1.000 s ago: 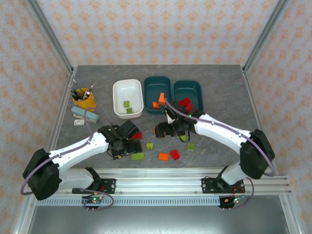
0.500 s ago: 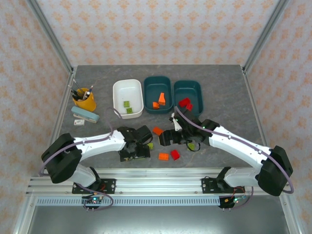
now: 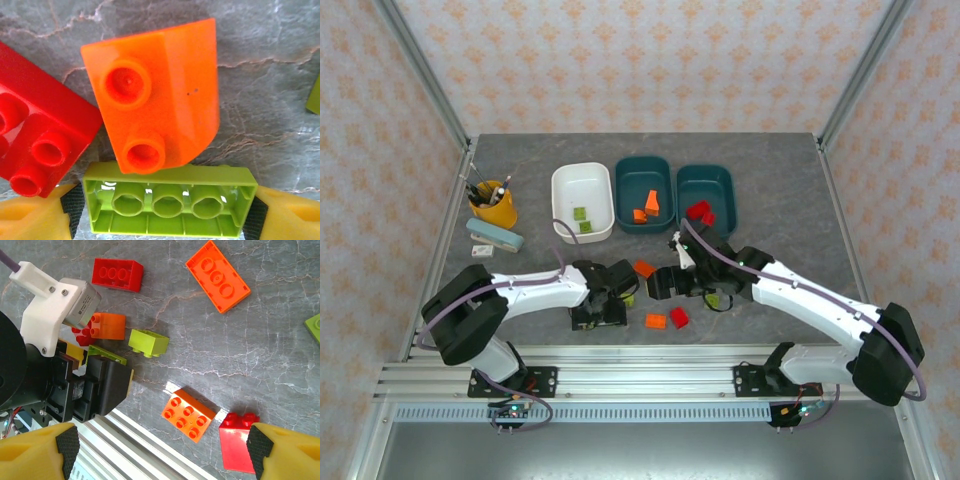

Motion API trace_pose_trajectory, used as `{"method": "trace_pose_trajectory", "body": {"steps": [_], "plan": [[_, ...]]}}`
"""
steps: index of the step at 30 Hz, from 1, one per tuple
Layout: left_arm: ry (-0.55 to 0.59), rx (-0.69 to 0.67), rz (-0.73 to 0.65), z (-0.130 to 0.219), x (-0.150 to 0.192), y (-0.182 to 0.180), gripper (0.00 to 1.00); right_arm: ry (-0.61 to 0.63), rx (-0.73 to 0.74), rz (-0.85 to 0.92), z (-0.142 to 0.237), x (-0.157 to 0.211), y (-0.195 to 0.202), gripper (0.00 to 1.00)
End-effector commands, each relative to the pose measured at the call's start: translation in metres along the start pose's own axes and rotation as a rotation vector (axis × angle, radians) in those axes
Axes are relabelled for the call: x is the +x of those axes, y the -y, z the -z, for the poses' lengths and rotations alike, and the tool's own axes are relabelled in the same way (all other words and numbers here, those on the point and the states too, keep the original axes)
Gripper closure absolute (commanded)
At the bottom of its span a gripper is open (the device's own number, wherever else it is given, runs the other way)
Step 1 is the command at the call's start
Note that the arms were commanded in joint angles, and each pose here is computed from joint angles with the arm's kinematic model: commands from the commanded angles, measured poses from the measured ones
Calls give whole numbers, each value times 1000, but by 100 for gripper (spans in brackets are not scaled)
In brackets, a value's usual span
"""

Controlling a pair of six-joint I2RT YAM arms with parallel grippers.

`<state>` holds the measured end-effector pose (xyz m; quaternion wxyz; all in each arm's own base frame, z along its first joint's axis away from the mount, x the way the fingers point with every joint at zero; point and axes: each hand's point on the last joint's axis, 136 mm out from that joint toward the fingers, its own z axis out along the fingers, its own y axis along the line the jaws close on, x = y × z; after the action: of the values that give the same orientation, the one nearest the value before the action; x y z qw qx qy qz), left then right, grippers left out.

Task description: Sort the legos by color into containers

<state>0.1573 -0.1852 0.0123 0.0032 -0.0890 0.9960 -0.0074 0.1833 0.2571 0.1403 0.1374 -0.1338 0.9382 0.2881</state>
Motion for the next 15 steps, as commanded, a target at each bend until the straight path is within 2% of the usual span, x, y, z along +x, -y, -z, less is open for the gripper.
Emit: {"method": "trace_pose_trajectory", "body": {"steps": [1, 5, 9, 12, 15], "plan": [[51, -10, -29, -3, -9, 4, 24, 16, 5, -20, 2, 1, 3, 12], [59, -20, -45, -6, -12, 4, 32, 17, 6, -21, 2, 1, 3, 12], [76, -9, -48, -4, -15, 7, 47, 16, 15, -20, 2, 1, 4, 13], [96, 2, -46, 9, -17, 9, 49, 20, 30, -18, 4, 0, 6, 13], [129, 19, -46, 35, -21, 10, 49, 78, 36, -11, 21, -10, 1, 14]]}}
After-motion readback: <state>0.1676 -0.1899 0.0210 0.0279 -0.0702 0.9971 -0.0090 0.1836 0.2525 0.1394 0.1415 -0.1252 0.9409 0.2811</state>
